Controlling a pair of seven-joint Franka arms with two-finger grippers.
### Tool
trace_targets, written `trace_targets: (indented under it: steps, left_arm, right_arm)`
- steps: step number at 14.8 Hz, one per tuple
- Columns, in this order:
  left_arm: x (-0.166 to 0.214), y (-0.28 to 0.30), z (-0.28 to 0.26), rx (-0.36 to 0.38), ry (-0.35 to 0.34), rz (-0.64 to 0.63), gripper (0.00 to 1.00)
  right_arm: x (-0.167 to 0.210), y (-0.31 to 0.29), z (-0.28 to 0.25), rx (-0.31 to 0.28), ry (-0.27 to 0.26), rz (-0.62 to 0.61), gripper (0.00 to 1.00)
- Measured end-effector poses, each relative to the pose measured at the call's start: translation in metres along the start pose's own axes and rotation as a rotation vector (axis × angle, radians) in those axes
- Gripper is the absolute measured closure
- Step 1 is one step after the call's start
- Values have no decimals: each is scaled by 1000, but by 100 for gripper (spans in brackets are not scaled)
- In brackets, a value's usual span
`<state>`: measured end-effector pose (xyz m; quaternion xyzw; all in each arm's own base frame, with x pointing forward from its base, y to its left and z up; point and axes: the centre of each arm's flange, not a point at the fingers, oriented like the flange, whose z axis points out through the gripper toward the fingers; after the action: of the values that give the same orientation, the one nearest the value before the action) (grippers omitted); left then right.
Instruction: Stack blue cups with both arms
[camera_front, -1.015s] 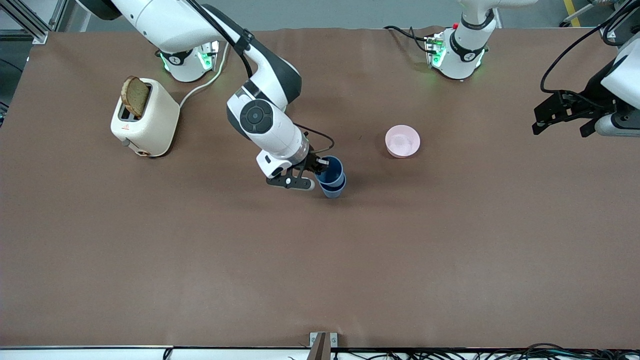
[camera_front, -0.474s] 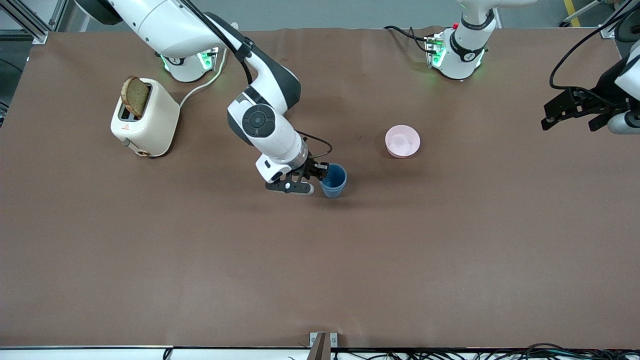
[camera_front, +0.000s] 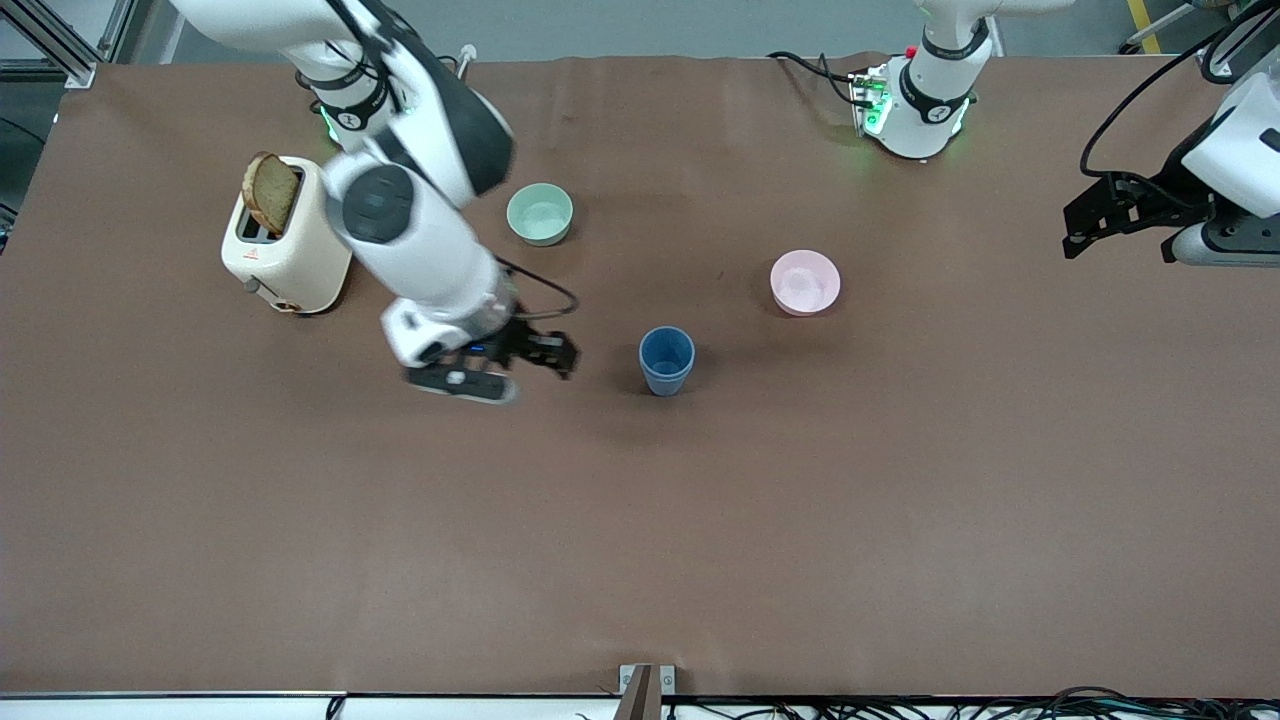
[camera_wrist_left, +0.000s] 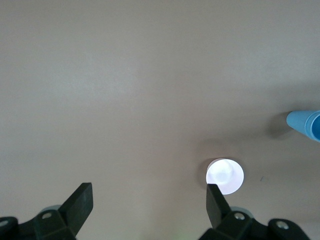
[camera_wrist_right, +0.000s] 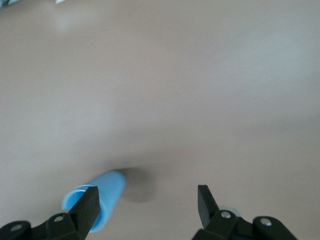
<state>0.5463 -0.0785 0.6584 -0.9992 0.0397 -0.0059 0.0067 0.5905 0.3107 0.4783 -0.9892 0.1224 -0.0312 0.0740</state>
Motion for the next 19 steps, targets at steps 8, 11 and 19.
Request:
trace_targets:
  steps: [8, 11, 19]
  left_arm:
    - [-12, -3, 1, 14, -6, -5, 0]
    - [-12, -5, 1, 14, -6, -8, 0]
    - [-12, -6, 1, 14, -6, -11, 0]
  right_arm:
    - [54, 225, -162, -177, 26, -90, 12]
    - [51, 282, -189, -191, -15, -128, 12]
    - [44, 332, -229, -190, -62, -173, 1]
